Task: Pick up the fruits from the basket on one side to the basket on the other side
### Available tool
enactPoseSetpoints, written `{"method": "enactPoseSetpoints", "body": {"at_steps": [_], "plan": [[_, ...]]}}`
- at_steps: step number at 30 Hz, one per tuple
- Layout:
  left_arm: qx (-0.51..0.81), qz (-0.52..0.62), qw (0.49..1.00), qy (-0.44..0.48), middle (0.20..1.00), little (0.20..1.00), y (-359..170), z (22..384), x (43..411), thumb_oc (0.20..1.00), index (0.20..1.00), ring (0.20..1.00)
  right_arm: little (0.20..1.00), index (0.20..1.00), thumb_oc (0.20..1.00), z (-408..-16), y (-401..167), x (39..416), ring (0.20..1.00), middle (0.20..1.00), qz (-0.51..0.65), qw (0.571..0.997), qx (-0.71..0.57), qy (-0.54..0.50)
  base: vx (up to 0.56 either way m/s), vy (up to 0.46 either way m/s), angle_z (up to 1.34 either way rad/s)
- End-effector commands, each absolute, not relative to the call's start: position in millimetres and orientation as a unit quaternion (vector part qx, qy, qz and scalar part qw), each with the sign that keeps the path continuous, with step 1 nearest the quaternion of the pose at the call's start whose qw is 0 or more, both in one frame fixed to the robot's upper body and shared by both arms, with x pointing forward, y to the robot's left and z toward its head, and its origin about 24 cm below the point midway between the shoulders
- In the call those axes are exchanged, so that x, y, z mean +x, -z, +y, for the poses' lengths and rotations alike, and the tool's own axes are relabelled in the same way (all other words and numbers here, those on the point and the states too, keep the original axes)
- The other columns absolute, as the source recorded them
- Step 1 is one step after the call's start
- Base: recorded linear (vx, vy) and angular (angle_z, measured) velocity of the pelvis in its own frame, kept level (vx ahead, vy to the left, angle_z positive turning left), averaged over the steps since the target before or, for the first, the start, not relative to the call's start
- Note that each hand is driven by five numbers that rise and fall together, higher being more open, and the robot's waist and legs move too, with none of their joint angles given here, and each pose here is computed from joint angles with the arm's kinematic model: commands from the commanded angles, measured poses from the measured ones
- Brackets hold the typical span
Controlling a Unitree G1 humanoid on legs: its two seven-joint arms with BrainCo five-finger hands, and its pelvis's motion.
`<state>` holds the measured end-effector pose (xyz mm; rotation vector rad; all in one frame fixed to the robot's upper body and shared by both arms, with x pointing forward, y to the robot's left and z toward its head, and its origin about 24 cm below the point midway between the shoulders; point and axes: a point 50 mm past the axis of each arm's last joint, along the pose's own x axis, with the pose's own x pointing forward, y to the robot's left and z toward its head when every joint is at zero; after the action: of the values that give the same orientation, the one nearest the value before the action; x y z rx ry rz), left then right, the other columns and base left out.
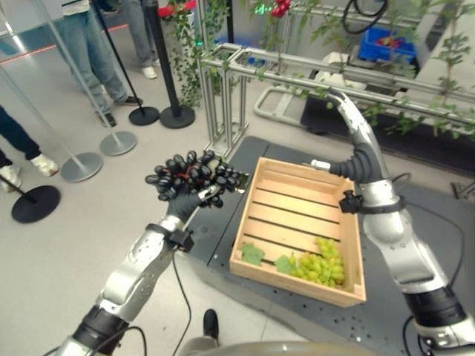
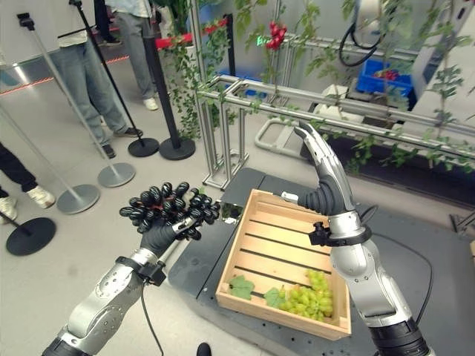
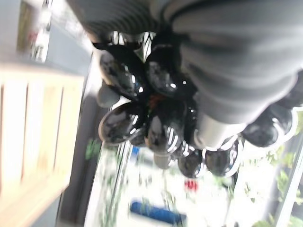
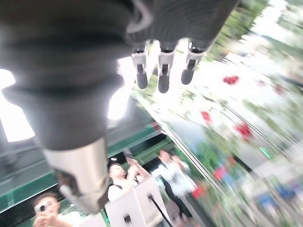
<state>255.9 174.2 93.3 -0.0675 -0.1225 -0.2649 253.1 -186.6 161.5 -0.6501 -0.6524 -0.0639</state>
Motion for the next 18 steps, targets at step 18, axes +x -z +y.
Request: {"method": "enactPoseSetpoints", "body": {"at_steps": [18], "plan": [[0.072,-0.204,0.975,-0.041,0.2,0.2,-132,233,231,0.2,0.2,0.2,1.0,1.0,1.0,-207,-84,238,1.0,1.0,-0.133,0.991,-0.006,0.011,-0.11,-0.083,1.89]]}}
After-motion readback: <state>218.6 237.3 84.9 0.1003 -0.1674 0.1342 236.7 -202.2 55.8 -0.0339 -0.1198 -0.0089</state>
